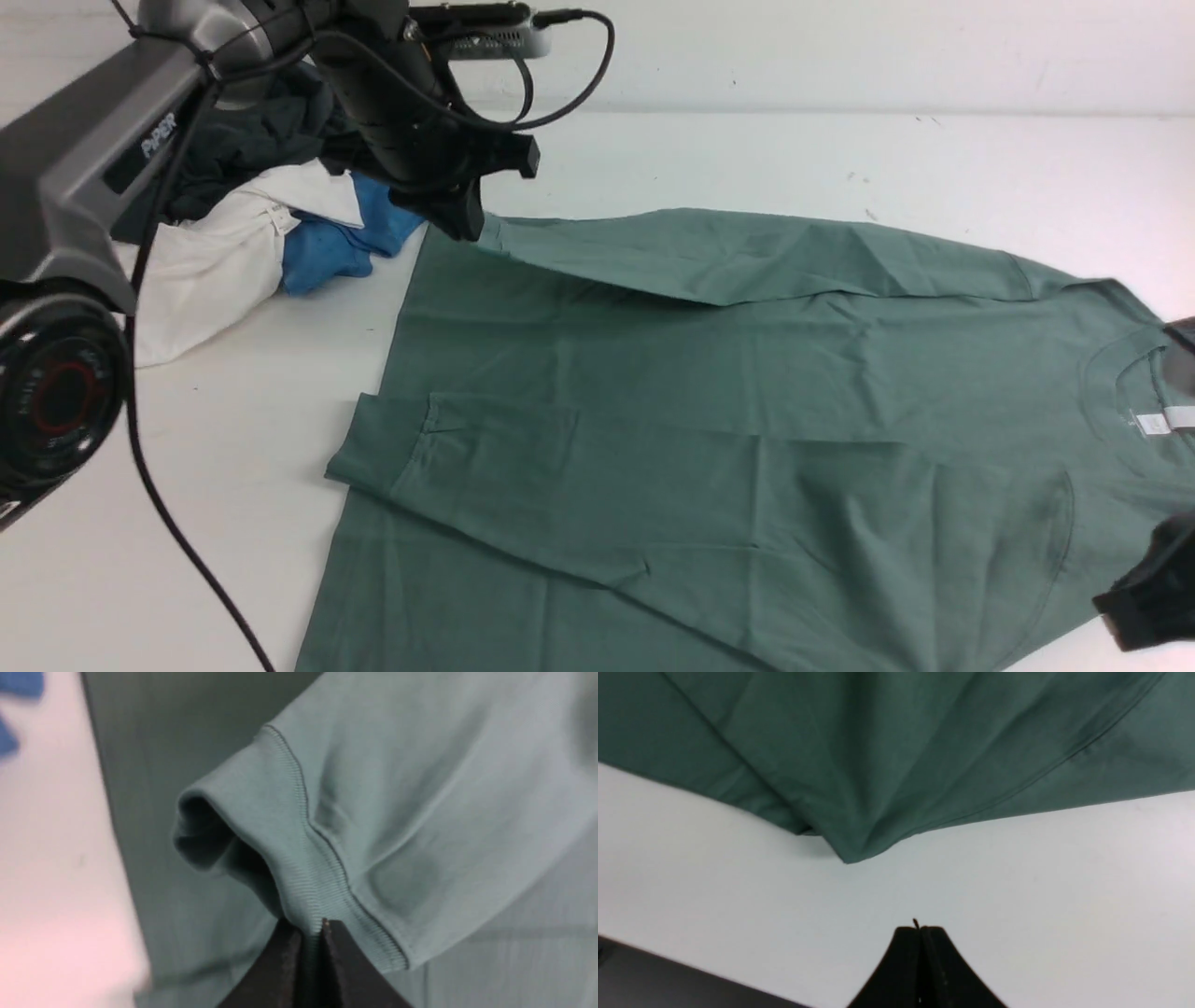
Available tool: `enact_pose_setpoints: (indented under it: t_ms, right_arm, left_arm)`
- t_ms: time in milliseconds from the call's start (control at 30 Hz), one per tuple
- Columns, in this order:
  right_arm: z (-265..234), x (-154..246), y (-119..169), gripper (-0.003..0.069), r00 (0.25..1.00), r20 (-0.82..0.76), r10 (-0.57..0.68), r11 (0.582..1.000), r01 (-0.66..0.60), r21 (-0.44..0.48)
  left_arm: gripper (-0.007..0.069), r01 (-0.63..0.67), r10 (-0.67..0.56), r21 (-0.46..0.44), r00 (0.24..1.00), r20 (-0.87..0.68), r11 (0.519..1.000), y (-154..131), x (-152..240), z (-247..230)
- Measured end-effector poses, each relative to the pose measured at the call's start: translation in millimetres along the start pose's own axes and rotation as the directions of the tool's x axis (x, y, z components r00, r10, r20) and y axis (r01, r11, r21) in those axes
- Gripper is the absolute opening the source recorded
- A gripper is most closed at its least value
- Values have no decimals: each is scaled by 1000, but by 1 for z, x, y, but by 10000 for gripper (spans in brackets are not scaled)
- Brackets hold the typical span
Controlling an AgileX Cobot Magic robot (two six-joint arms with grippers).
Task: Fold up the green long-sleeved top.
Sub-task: Use the left arm to drag and drop the cuff onto the cuff closest to the left arm, then use both arms simultaneously to clamp the lower edge of the clothing fabric
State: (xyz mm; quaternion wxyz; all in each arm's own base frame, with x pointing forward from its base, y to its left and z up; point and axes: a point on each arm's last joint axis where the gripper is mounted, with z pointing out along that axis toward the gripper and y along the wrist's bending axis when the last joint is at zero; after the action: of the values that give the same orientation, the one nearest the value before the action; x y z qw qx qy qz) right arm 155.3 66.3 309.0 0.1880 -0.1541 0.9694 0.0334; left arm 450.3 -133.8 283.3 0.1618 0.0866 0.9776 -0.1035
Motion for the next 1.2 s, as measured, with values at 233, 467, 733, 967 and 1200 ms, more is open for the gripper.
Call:
enact_pose_setpoints:
  t_ms: [233, 467, 733, 967, 1200]
  right_arm:
    - [-16, 9, -3, -15, 997, 66, 30, 1000, -31, 4]
    - [-17, 10, -1, -15, 997, 68, 37, 999, -37, -12]
    - [-17, 10, 1, -15, 997, 62, 41, 999, -38, -38]
    - [-17, 11, 5, -15, 998, 57, 25, 997, -20, -79]
    - [-17, 11, 6, -15, 998, 56, 14, 996, -9, -94]
  left_arm:
    - [20, 29, -37, -74, 993, -111, 997, 3, 57, -22]
    - [20, 5, -37, -162, 980, -198, 987, -1, 88, -11]
    - [21, 6, -46, -166, 970, -237, 986, -10, 98, 1]
    - [138, 4, -51, -173, 962, -270, 985, -8, 102, 12]
    - [290, 20, -61, -145, 958, -280, 989, -11, 105, 13]
